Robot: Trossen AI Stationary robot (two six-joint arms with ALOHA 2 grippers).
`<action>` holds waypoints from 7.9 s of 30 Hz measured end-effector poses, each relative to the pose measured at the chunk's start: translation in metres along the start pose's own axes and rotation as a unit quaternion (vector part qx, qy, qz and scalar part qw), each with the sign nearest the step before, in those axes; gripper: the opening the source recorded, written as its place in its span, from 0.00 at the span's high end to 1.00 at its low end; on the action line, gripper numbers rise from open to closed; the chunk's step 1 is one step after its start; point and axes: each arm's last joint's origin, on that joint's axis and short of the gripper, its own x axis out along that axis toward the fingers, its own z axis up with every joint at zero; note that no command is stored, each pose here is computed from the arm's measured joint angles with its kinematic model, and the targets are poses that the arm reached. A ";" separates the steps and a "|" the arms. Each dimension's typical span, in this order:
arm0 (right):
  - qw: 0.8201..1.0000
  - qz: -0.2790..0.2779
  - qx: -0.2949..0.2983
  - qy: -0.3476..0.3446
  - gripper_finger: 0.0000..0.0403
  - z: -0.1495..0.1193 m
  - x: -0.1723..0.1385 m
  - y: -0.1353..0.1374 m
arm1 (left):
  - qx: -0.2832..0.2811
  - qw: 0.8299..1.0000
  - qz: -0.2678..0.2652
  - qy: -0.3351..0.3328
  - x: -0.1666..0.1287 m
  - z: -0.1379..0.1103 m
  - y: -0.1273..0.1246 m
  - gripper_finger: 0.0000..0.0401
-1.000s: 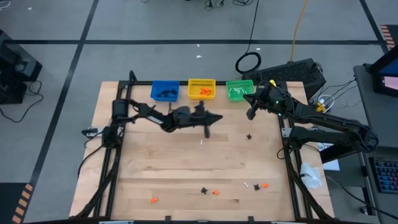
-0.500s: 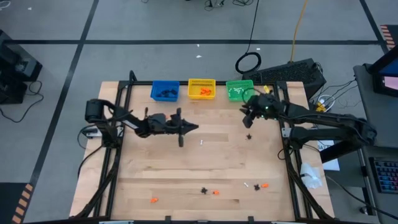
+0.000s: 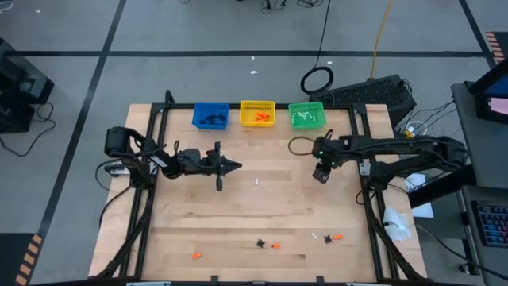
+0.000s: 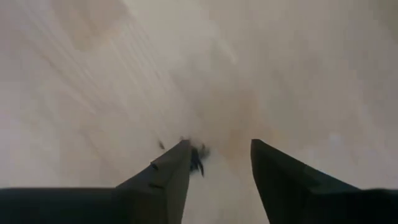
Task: Sort Halloween decoration
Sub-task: Put the black spider toy into the blue bin, then put the orange skeleton toy into the yellow bin
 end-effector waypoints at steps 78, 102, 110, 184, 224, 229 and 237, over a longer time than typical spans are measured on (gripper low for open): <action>0.936 0.025 -0.069 -0.345 0.98 0.242 0.067 0.065 | 0.044 0.989 0.141 0.026 -0.076 -0.004 0.006 1.00; 0.958 0.009 -0.016 -0.286 0.95 0.339 0.138 0.047 | 0.043 0.995 0.083 0.023 -0.075 -0.004 0.002 1.00; 0.955 0.010 -0.023 -0.295 0.74 0.340 0.136 0.051 | 0.043 0.995 0.083 0.023 -0.075 -0.004 0.002 1.00; 0.857 -0.031 -0.115 -0.501 1.00 0.087 -0.056 0.011 | 0.141 0.782 0.030 0.606 -0.002 0.018 0.097 0.49; 0.857 -0.031 -0.116 -0.501 1.00 0.087 -0.056 0.011 | -0.017 0.903 0.129 0.410 0.078 0.124 0.162 1.00; 0.858 -0.031 -0.116 -0.500 1.00 0.087 -0.056 0.011 | -0.029 0.889 0.138 0.435 0.107 0.113 0.198 1.00; 0.860 -0.032 -0.117 -0.496 1.00 0.086 -0.055 0.011 | -0.058 0.870 0.134 0.471 0.125 0.092 0.231 0.99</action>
